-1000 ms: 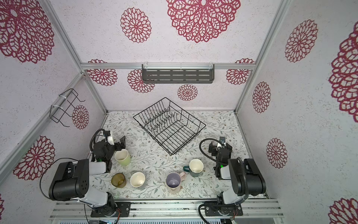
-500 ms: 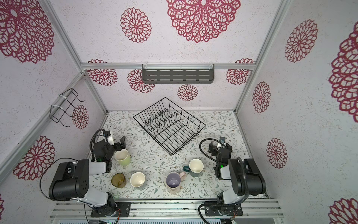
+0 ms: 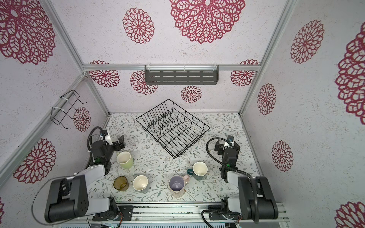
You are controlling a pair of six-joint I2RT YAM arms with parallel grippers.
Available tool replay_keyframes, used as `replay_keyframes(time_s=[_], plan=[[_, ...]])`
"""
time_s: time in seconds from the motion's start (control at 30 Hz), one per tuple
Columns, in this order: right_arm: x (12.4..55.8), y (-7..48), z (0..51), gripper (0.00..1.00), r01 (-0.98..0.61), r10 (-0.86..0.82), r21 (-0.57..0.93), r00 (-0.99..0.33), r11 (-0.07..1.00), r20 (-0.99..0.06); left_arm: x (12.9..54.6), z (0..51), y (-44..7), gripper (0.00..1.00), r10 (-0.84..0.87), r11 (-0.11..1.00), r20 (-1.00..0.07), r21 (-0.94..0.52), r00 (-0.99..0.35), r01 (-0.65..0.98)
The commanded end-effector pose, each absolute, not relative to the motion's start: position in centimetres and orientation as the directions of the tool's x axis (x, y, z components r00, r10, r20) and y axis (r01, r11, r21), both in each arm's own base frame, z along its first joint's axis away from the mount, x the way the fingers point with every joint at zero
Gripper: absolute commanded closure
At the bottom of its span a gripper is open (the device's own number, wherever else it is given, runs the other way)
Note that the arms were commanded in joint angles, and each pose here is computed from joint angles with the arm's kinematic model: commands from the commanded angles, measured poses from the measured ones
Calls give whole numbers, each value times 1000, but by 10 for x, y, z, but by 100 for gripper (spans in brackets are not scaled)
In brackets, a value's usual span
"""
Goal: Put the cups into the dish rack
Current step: 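Raise the left arm toward the light green mug while the right nears the rack, then lower the left gripper onto the light green mug while the right hovers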
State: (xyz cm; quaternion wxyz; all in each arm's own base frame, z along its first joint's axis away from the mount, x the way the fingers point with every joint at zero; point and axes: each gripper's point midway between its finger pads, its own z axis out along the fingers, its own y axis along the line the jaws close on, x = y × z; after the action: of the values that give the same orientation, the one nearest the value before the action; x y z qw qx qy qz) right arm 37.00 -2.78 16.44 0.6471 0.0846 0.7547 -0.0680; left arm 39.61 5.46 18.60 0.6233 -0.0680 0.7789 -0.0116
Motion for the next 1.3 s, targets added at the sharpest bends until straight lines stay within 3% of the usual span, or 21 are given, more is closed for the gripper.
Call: replay_keyframes(time_s=[0.0, 0.2, 0.33, 0.4, 0.53, 0.63, 0.7, 0.8, 0.97, 1.1, 1.2, 1.27], plan=[[369, -39, 196, 1, 293, 181, 143, -109, 946, -977, 379, 215, 54, 3, -194, 978, -945, -166, -262, -125], [357, -46, 213, 1, 430, 518, 427, -116, 795, -847, 332, 274, 69, 3, -373, 906, -889, -287, -267, -312], [359, -19, 207, 1, 256, 686, 644, -131, 721, -715, 298, 264, 82, 3, -555, 775, -807, -412, -202, -479], [360, -8, 197, 2, 243, 716, 675, -181, 696, -674, 291, 256, 74, 3, -577, 774, -787, -441, -219, -453], [367, 19, 181, 1, 315, 643, 560, -380, 766, -665, 291, 250, 48, 3, -595, 795, -752, -499, -284, -344], [369, 45, 181, 1, 327, 644, 558, -458, 763, -613, 293, 248, 26, 3, -607, 795, -704, -545, -370, -267], [368, 64, 182, 1, 321, 650, 573, -497, 754, -575, 295, 242, 15, 3, -603, 795, -677, -558, -422, -239], [353, 76, 173, 1, 449, 693, 529, -507, 720, -513, 297, 236, 11, 3, -596, 799, -662, -543, -455, -258], [349, 101, 165, 1, 497, 719, 521, -527, 694, -454, 304, 245, -11, 3, -543, 834, -691, -507, -476, -216], [353, 116, 162, 6, 507, 684, 460, -572, 729, -453, 308, 248, -28, 3, -491, 866, -707, -459, -509, -197], [360, 131, 155, 19, 497, 653, 426, -614, 756, -443, 311, 247, -41, 3, -457, 882, -707, -440, -540, -170], [367, 142, 150, 20, 479, 636, 423, -643, 769, -427, 313, 247, -46, 3, -434, 893, -710, -421, -554, -159]])
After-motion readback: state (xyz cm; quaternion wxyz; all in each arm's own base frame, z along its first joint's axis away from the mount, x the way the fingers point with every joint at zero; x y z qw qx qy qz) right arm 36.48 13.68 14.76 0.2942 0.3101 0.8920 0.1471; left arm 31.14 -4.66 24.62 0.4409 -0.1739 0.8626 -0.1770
